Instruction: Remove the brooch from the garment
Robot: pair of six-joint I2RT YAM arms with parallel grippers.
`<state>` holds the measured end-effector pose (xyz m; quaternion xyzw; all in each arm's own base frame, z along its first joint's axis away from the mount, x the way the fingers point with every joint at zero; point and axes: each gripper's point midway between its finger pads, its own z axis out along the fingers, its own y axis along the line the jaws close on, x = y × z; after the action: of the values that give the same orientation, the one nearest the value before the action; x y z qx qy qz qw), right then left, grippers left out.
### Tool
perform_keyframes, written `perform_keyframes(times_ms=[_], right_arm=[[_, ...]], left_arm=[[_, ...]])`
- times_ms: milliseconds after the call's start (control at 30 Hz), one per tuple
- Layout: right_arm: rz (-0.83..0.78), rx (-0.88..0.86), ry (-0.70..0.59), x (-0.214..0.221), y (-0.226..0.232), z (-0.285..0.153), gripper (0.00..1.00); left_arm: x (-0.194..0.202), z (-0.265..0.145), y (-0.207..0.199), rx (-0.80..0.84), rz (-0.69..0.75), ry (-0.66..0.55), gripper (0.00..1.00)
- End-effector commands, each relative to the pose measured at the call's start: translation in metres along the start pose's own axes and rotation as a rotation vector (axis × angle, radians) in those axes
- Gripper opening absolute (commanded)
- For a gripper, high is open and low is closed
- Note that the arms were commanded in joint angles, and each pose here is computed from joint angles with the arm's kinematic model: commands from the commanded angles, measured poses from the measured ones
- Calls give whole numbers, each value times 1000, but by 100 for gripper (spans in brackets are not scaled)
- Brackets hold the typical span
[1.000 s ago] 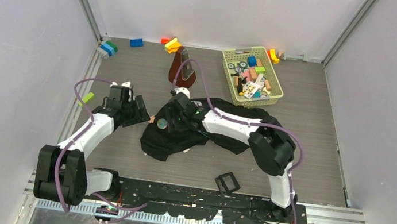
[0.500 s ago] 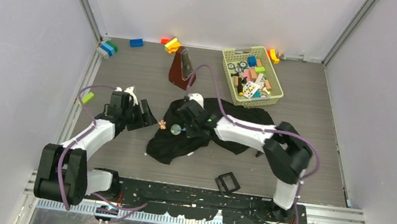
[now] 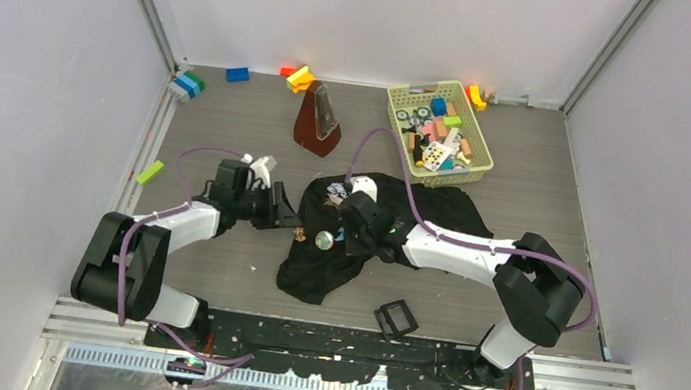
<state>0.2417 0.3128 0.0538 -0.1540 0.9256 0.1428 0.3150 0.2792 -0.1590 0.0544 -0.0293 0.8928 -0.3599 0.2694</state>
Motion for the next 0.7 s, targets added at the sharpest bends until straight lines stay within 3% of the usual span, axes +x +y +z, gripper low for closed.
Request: perform_keyframes(times_ms=[0,167,667], right_arm=[[30,-16,-97,-27,6,-11,0],[29,-18,-97,-28,7,-11,1],[37,1,-110,-31,4,-13,0]], left_arm=[[-6,8,-27,109,74,15,41],[8,12,-24,125,39,74,24],[11,3,-21,92,36,41,25]])
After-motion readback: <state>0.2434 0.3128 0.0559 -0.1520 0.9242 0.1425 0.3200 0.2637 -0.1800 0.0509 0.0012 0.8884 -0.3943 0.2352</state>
